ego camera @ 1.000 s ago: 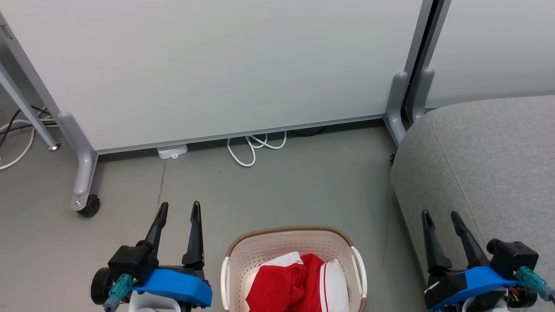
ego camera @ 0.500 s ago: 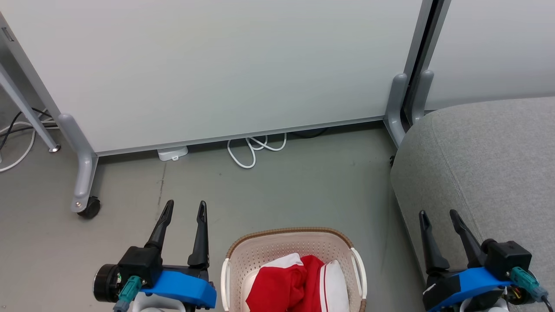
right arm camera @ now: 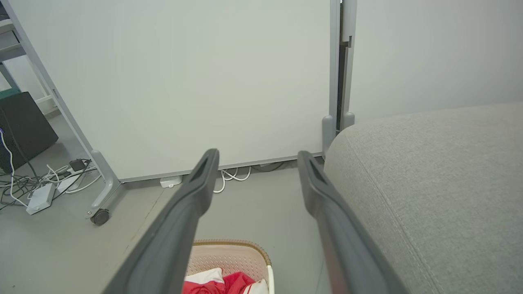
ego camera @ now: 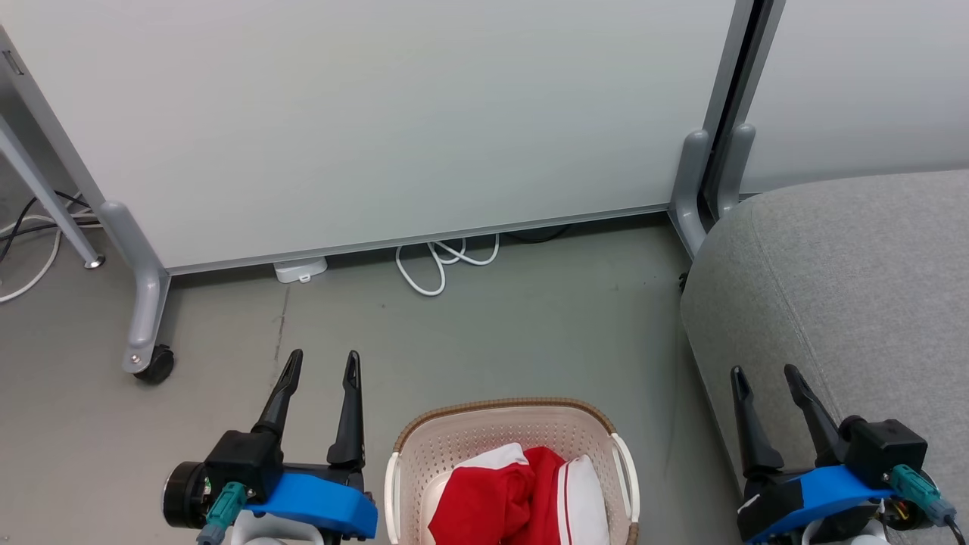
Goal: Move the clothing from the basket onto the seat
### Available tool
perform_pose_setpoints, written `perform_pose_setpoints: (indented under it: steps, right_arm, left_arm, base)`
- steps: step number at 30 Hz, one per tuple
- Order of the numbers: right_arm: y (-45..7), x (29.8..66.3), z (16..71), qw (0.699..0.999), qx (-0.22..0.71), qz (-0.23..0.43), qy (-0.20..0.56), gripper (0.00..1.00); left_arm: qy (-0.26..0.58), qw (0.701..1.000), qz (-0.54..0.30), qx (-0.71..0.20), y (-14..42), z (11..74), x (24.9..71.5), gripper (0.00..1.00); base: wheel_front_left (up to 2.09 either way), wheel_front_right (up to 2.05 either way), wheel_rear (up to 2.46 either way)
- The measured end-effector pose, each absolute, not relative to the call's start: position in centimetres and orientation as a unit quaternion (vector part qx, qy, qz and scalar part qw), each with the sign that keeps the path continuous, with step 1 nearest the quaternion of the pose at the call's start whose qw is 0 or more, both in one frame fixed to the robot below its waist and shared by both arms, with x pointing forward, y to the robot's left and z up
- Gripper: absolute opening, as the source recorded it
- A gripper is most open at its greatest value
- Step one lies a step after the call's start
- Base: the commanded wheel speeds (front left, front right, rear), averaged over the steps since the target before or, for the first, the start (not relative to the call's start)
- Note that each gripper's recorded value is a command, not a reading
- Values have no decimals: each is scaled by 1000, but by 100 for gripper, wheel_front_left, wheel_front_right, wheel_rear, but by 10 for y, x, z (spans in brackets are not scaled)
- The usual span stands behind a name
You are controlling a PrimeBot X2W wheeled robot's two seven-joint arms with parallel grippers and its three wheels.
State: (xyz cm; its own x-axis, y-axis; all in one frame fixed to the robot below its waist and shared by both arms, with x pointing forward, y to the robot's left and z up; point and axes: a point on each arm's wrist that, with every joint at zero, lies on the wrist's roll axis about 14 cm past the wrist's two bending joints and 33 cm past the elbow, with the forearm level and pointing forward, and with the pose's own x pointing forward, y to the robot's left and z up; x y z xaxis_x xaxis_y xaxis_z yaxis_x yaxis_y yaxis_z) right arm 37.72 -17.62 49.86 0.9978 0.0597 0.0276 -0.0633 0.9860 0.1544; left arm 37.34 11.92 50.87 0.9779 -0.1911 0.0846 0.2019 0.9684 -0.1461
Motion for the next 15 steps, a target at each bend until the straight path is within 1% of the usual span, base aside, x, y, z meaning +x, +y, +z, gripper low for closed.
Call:
perform_pose_setpoints:
  steps: [8, 15]
  right_arm:
    - [-175, 381, 496, 997, 76, 32, -7, 100]
    - [-171, 402, 498, 997, 69, 41, -10, 100]
  left_arm:
    - [-14, 991, -105, -79, 114, 495, 378, 100]
    - [22, 989, -117, -83, 104, 470, 397, 100]
  base:
    - [0, 0, 0]
    - [0, 0, 0]
